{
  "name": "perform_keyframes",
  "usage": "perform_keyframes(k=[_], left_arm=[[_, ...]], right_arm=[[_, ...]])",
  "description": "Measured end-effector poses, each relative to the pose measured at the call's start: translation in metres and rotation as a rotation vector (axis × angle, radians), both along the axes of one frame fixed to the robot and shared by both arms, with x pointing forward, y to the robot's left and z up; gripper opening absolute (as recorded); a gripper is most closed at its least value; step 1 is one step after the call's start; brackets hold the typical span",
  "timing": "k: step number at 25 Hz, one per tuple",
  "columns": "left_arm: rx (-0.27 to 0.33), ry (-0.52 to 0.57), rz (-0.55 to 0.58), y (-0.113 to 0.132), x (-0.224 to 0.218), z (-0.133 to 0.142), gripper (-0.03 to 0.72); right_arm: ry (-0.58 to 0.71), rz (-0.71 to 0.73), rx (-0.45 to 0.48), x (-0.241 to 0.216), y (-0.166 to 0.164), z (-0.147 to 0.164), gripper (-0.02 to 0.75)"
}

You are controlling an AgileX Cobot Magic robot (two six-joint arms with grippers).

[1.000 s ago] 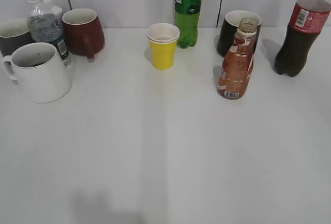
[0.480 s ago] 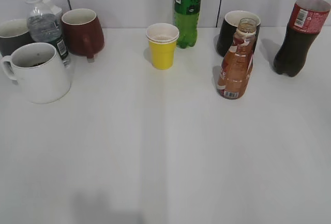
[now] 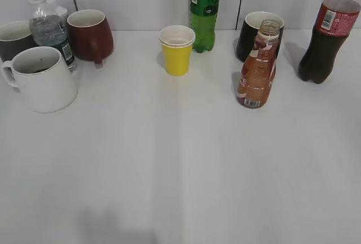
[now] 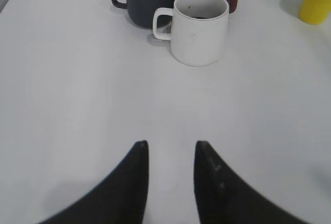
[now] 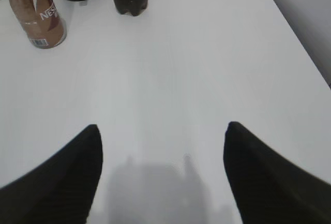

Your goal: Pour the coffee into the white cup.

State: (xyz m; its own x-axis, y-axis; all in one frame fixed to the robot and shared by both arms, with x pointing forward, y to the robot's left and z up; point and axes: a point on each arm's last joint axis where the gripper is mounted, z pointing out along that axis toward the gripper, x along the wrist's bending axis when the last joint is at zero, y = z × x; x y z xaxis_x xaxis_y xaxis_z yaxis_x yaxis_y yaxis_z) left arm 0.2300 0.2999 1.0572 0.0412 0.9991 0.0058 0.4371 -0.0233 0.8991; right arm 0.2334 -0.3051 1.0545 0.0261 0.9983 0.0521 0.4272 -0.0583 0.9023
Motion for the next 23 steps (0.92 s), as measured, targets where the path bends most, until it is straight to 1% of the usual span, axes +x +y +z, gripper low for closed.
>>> perform_keyframes(k=[23], left_arm=[[0.0,0.0,0.0,0.0,0.0,0.0,0.236]], right_arm=[[0.0,0.0,0.002,0.0,0.0001,0.0,0.571]])
